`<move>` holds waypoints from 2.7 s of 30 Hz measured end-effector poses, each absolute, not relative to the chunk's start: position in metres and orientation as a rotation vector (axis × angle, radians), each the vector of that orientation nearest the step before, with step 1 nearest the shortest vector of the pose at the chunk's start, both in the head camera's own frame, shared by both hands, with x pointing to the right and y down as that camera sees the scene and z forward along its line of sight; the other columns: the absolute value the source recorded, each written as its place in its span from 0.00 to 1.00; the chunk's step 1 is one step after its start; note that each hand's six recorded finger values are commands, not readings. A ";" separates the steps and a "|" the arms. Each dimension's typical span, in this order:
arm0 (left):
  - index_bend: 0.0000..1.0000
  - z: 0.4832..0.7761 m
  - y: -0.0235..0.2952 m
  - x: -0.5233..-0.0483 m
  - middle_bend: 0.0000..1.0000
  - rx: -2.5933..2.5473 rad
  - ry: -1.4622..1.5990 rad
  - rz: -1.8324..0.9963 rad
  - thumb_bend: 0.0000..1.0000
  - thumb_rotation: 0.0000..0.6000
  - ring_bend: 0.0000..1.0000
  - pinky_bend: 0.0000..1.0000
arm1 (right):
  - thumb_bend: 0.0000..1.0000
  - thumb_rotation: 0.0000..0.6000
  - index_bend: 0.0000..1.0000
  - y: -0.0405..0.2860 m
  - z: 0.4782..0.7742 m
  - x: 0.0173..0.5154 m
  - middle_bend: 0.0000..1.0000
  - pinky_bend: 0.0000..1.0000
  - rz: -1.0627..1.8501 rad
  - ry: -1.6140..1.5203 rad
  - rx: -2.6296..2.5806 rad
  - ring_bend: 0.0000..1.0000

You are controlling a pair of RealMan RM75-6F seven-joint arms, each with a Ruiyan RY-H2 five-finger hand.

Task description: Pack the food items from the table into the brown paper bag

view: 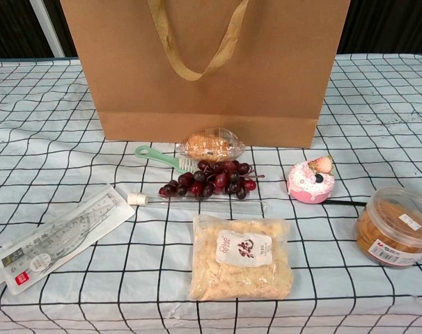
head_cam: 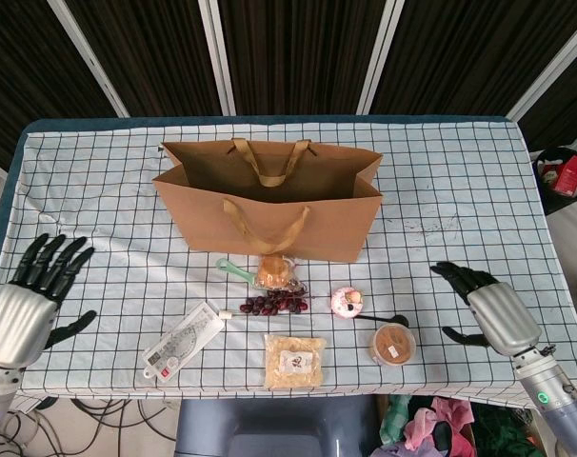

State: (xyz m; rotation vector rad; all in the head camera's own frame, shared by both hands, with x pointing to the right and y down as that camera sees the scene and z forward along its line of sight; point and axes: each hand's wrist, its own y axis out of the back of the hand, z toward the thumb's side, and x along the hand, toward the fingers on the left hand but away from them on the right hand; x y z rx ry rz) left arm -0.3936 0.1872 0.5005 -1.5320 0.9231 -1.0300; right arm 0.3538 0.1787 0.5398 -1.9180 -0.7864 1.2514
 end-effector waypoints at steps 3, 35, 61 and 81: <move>0.07 0.513 0.205 -0.420 0.05 -1.557 0.936 -1.139 0.09 1.00 0.00 0.00 | 0.12 1.00 0.13 0.195 0.544 0.349 0.11 0.28 1.285 -0.730 -1.978 0.17; 0.08 0.537 0.219 -0.451 0.06 -1.635 0.912 -1.281 0.09 1.00 0.00 0.00 | 0.10 1.00 0.13 0.237 0.645 0.287 0.12 0.26 1.348 -0.554 -2.130 0.16; 0.10 0.535 0.216 -0.454 0.06 -1.622 0.951 -1.283 0.09 1.00 0.00 0.00 | 0.28 1.00 0.51 0.132 0.572 0.321 0.44 0.48 0.902 -1.284 -1.739 0.50; 0.10 0.547 0.216 -0.450 0.06 -1.633 0.917 -1.317 0.09 1.00 0.00 0.00 | 0.28 1.00 0.48 -0.005 0.531 0.302 0.43 0.48 0.505 -1.776 -1.694 0.50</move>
